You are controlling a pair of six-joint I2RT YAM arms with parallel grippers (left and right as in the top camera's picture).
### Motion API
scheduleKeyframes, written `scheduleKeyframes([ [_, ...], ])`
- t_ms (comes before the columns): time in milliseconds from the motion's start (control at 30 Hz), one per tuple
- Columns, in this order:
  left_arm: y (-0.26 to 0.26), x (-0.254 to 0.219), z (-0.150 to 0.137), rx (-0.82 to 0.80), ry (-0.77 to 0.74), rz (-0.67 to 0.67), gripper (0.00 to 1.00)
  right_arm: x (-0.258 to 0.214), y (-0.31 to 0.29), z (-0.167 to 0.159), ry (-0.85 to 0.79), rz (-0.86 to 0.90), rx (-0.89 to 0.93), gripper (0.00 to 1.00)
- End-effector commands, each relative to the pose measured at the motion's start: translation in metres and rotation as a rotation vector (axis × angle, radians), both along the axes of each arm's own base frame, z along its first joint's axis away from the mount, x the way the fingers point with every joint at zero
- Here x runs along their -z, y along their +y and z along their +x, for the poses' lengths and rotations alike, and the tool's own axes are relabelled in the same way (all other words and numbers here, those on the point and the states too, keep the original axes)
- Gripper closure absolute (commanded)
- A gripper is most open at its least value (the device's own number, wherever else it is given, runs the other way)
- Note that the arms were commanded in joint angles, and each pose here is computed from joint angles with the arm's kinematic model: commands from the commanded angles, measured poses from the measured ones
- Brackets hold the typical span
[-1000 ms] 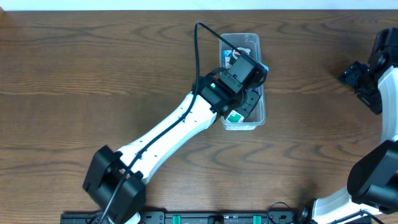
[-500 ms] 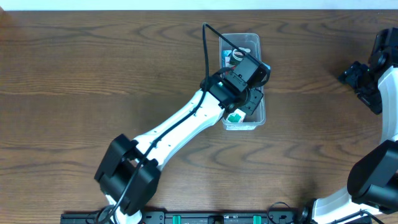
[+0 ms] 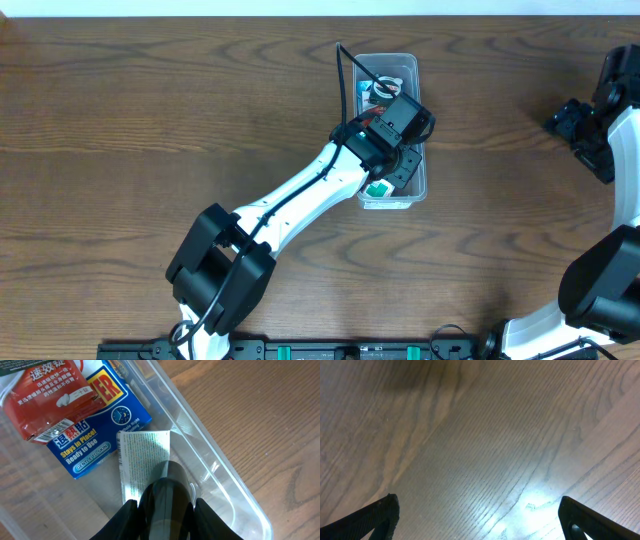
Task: Pack container
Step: 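Carry the bottle over the container and lower it inside, then release the bottle and withdraw left gripper to its rest pose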
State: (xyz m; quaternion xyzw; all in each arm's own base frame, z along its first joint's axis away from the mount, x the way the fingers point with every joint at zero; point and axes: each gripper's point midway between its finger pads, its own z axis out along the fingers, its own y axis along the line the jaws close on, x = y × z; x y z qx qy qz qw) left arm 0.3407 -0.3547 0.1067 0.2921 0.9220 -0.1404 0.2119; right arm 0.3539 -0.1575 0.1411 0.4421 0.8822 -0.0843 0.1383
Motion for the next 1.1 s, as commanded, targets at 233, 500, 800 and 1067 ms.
scheduleKeyframes([
  [233,-0.01,0.018,-0.008,0.027,0.077,-0.021,0.68,0.002,-0.004,-0.002,0.009,-0.01,0.024,0.01],
  [500,-0.003,0.021,-0.005,0.014,0.065,0.011,0.68,0.002,-0.004,-0.002,0.009,-0.01,0.024,0.01],
  [800,-0.001,0.022,-0.006,0.011,0.07,0.022,0.57,0.002,-0.004,-0.002,0.009,-0.01,0.024,0.01],
  [1067,-0.001,0.022,-0.006,0.011,0.069,0.022,0.48,0.002,-0.004,-0.002,0.009,-0.01,0.024,0.01],
])
